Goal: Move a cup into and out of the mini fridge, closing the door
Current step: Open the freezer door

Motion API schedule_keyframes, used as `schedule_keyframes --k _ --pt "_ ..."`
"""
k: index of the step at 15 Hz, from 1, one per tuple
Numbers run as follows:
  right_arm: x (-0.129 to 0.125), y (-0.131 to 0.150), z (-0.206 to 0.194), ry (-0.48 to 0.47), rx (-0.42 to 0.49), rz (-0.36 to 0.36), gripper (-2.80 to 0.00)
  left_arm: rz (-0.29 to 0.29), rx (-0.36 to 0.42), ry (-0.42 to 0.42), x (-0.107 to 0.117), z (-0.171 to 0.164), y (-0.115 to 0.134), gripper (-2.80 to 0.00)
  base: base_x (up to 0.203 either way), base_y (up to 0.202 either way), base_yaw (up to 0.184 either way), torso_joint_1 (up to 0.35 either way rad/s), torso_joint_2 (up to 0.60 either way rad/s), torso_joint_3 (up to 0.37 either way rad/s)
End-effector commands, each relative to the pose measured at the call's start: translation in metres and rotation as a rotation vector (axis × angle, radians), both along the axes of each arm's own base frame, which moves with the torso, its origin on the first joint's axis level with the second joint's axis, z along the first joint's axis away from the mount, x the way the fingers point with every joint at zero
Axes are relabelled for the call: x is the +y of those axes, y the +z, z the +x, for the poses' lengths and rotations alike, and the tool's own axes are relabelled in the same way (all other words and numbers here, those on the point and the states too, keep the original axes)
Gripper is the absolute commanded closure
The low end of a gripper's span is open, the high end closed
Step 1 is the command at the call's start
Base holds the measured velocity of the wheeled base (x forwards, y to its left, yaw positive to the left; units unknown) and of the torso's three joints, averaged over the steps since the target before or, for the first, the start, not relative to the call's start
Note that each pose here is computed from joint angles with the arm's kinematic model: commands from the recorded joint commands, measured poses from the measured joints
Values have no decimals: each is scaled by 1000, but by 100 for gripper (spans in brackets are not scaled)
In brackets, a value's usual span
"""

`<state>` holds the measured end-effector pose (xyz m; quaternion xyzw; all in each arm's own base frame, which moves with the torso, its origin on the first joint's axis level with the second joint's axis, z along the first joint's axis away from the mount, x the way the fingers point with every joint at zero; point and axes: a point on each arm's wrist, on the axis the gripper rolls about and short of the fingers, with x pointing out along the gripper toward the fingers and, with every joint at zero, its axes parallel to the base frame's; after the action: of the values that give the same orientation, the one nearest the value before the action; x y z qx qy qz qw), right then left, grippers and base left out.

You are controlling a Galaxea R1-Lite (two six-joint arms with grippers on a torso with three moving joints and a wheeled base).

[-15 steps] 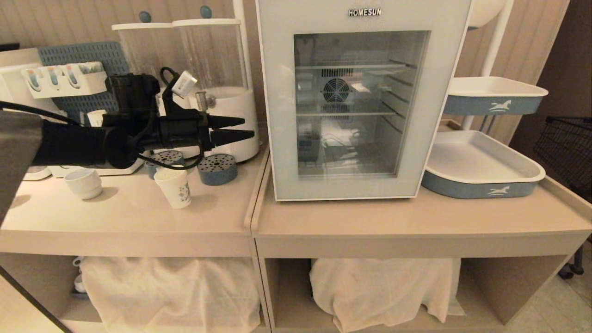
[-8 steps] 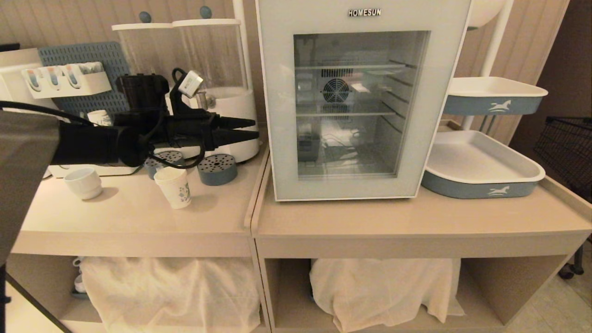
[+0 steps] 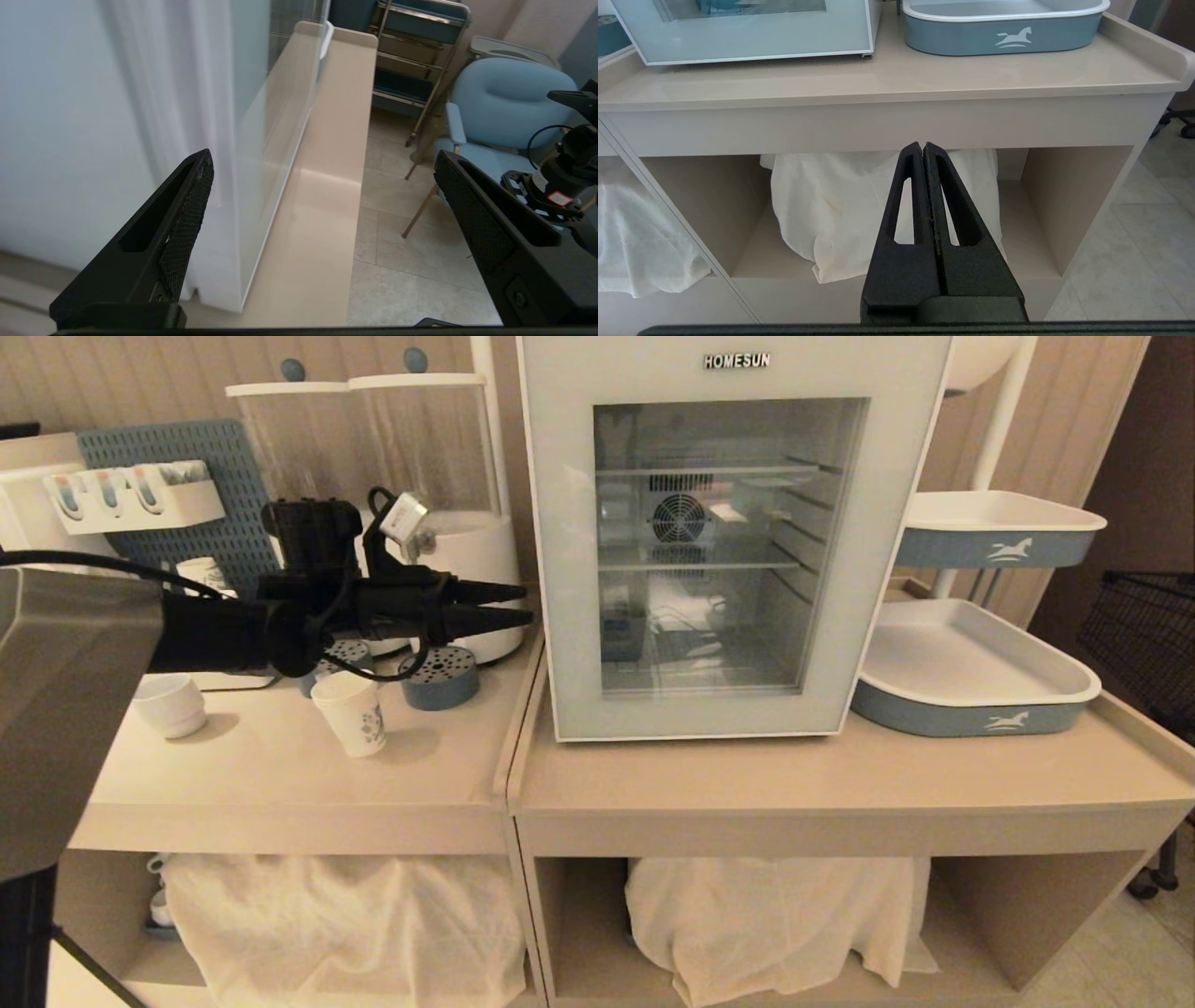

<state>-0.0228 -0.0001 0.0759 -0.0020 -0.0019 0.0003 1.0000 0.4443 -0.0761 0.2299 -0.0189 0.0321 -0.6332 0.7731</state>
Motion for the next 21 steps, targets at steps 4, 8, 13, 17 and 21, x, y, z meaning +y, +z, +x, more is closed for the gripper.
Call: schedule_keyframes --k 4,8,13,17,21 --pt "0 0 0 1 -1 -1 0 -1 -5 -29 -9 0 -1 -280 0 0 0 0 0 0" --pt "0 0 0 1 -1 -1 0 1 9 -34 -12 3 -8 -280 0 0 0 0 0 0" --pt "0 0 0 1 -1 -1 0 4 1 -35 -12 6 -13 -280 0 0 0 0 0 0" --pt "0 0 0 -1 1 -2 0 7 -21 -23 -10 8 -12 -280 0 0 0 0 0 0" --pt "0 0 0 1 2 -1 0 3 -13 -34 -10 6 -7 -280 0 0 0 0 0 0"
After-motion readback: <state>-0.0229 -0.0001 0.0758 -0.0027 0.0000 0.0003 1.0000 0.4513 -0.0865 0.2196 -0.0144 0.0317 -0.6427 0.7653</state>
